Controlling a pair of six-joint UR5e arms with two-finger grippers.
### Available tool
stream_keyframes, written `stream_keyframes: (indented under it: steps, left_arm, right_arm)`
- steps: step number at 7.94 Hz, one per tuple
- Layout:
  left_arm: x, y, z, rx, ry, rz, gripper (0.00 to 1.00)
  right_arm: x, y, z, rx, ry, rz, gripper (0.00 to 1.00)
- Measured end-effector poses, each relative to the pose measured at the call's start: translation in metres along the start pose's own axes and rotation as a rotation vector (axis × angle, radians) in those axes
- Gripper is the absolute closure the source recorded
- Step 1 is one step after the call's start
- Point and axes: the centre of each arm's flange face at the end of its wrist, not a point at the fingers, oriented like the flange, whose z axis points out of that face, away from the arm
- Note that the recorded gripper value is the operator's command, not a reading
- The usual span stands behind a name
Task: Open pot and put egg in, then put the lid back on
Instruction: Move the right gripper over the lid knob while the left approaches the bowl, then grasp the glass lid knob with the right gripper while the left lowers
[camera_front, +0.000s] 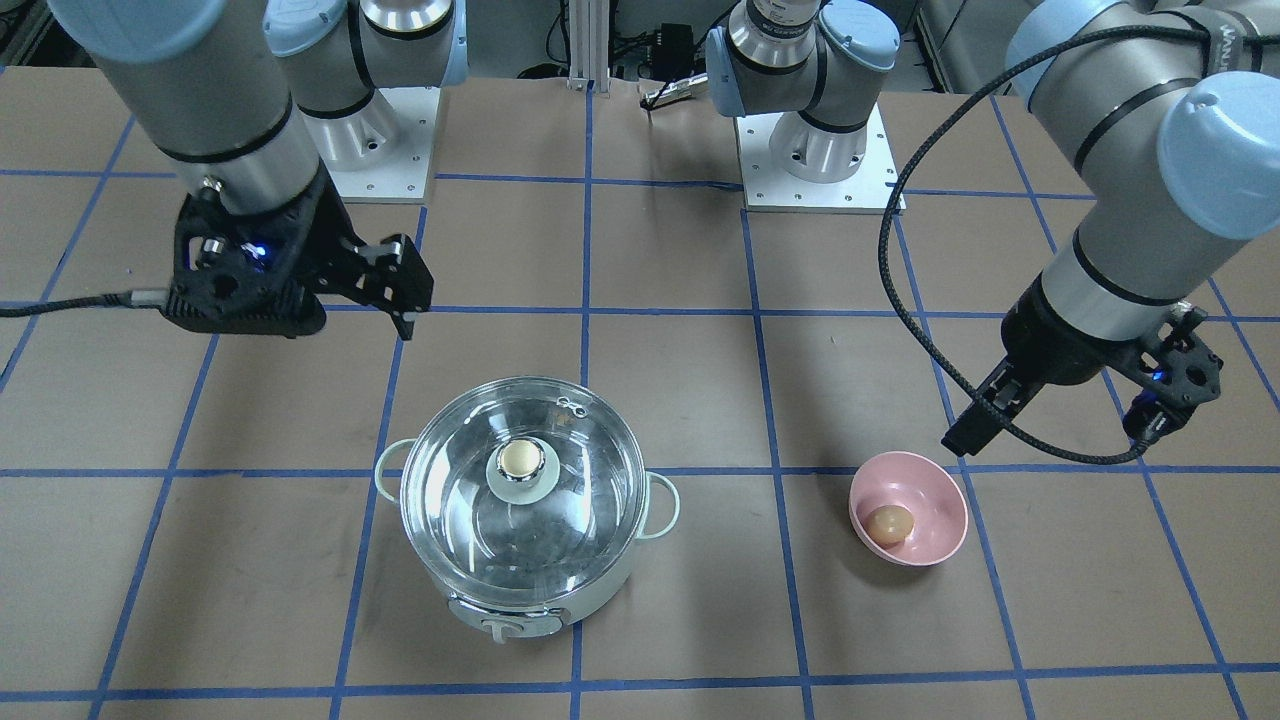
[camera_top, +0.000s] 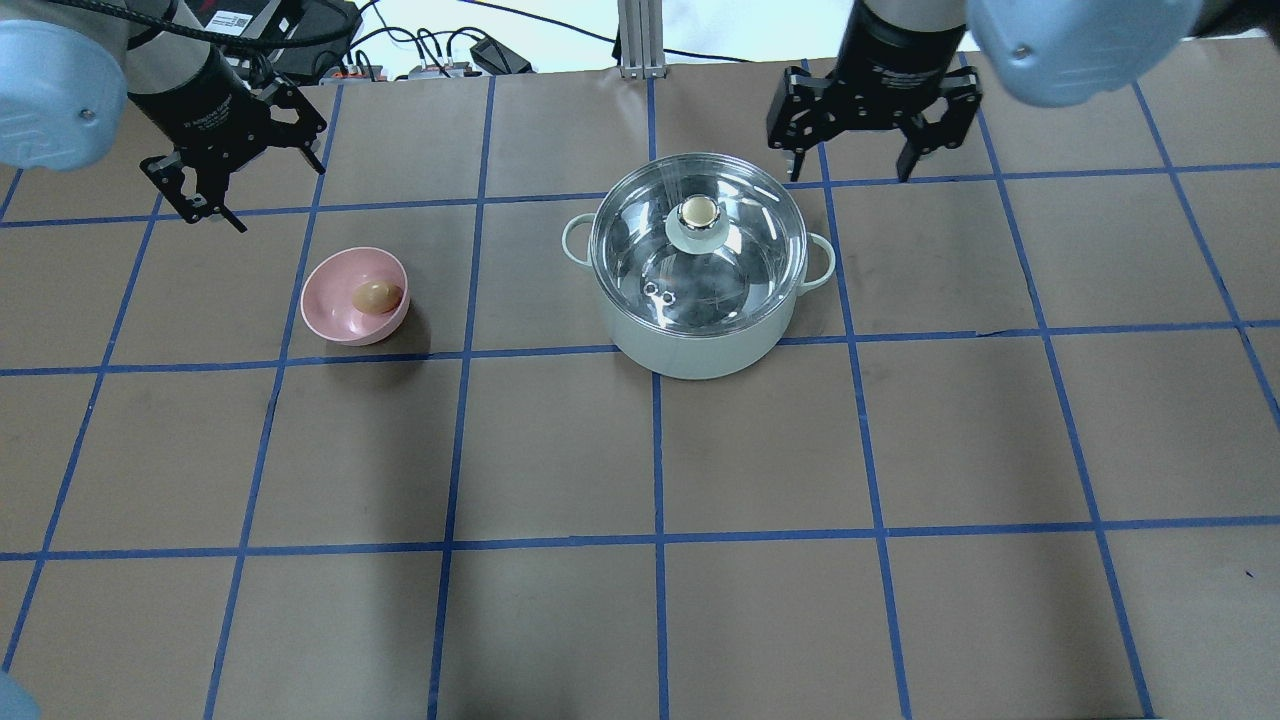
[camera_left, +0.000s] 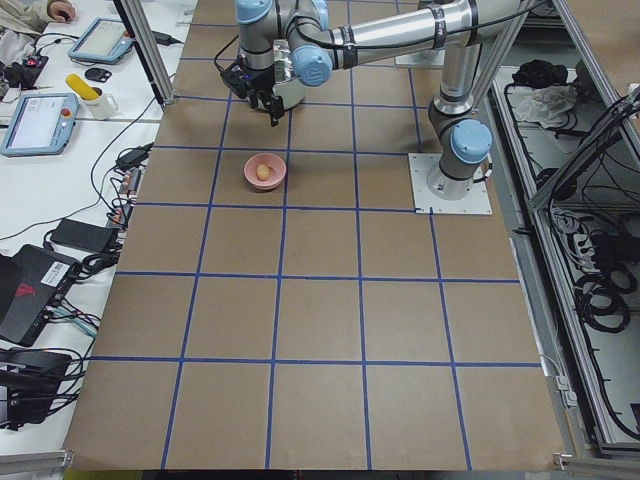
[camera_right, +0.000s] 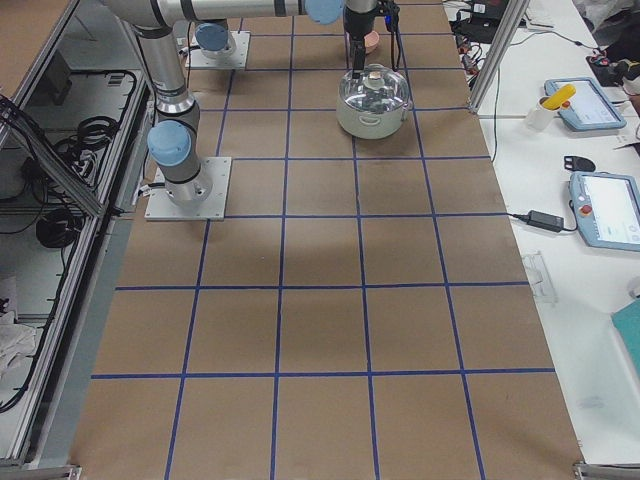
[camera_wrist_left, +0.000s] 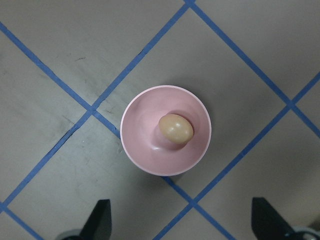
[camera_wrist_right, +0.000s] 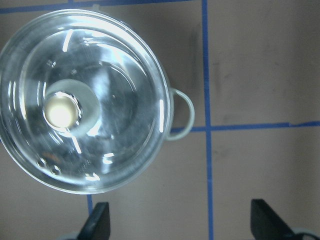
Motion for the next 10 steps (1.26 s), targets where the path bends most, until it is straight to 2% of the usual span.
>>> stream_keyframes:
  steps: [3, 5, 8, 10]
  left_arm:
    - [0.015, -0.022, 0.042, 0.01, 0.007, -0.219, 0.0]
    - [0.017, -0.029, 0.075, -0.024, -0.021, -0.318, 0.0]
    - [0.012, -0.037, 0.117, -0.074, -0.057, -0.352, 0.0]
    - [0.005, -0.047, 0.133, -0.088, -0.068, -0.366, 0.0]
  right_arm:
    - [-0.089, -0.028, 0.049, 0.073, -0.044, 0.09, 0.0]
    - [-0.104, -0.046, 0.086, 0.084, -0.041, 0.096, 0.0]
    - [-0.108, -0.053, 0.1, 0.088, -0.043, 0.1, 0.01]
    - [-0.109, -0.059, 0.117, 0.081, -0.037, 0.121, 0.05]
